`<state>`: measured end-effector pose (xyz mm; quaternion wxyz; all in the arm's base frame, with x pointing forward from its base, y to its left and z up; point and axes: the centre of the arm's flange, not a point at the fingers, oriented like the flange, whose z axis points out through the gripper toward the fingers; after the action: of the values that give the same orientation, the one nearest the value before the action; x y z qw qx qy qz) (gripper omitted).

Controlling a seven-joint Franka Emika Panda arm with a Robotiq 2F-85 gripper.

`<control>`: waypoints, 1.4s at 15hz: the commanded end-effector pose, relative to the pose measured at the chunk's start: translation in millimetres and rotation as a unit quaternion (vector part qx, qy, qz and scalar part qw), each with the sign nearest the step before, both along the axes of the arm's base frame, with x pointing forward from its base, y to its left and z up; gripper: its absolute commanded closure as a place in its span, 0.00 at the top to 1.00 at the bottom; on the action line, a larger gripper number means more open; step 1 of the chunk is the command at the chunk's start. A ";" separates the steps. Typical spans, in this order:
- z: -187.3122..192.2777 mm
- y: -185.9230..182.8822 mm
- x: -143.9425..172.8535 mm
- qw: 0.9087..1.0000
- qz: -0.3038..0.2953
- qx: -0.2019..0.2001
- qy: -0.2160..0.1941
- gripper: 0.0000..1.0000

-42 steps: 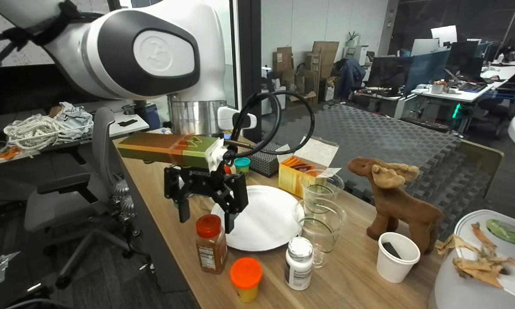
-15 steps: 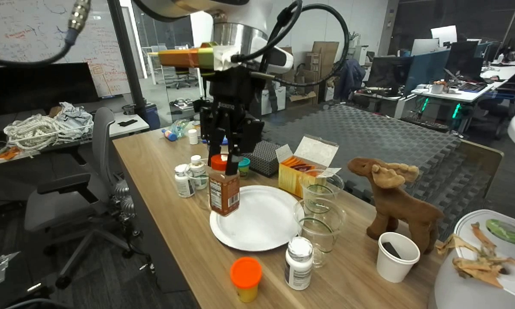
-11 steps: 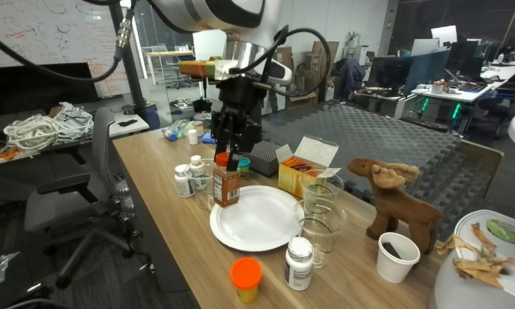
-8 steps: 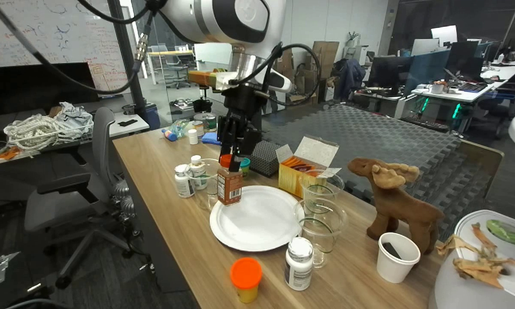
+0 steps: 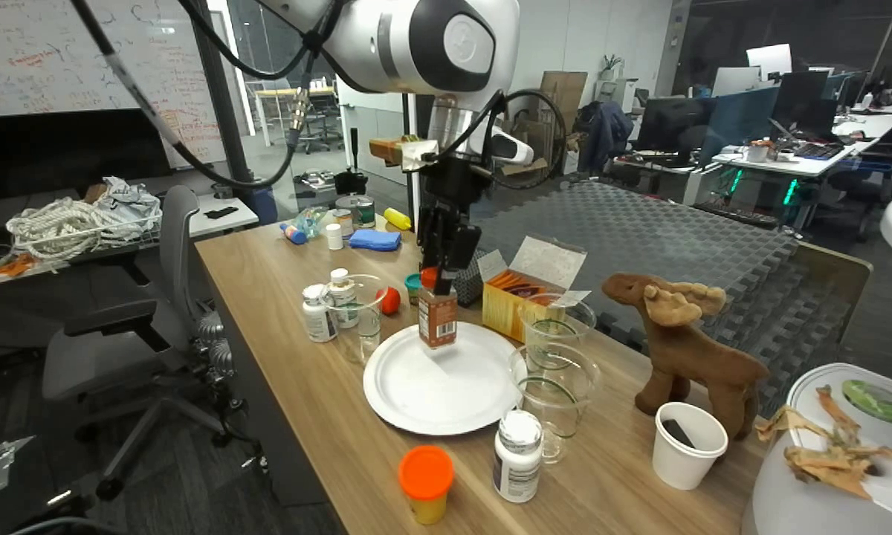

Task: Pick up all the objects surrounding the white plate and arrange them on the plate, then pick up the cups and put them together

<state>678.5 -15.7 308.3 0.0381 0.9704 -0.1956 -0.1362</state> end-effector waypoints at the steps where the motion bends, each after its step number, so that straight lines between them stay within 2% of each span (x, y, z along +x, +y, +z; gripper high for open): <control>1: 4.1 -3.6 32.8 1.000 -0.017 0.001 -0.017 0.25; 9: -21.0 -19.1 31.8 1.000 -0.022 0.015 -0.016 0.25; 13: -25.2 -33.6 31.1 0.998 -0.040 0.034 -0.045 0.25; 14: -25.1 -36.7 31.9 0.997 -0.045 0.036 -0.053 0.47; 15: -23.8 -39.3 31.5 0.996 -0.046 0.036 -0.061 0.75; 16: -21.9 -41.5 31.0 0.996 -0.047 0.033 -0.064 0.76; 19: -6.9 -40.8 22.0 0.996 -0.034 0.019 -0.078 0.96; 20: -1.4 -39.5 18.6 0.996 -0.033 0.018 -0.081 1.00; 21: 7.1 -36.7 12.2 0.997 -0.031 0.021 -0.074 1.00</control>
<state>712.3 -58.6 288.3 -0.0018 0.9684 -0.2364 -0.0789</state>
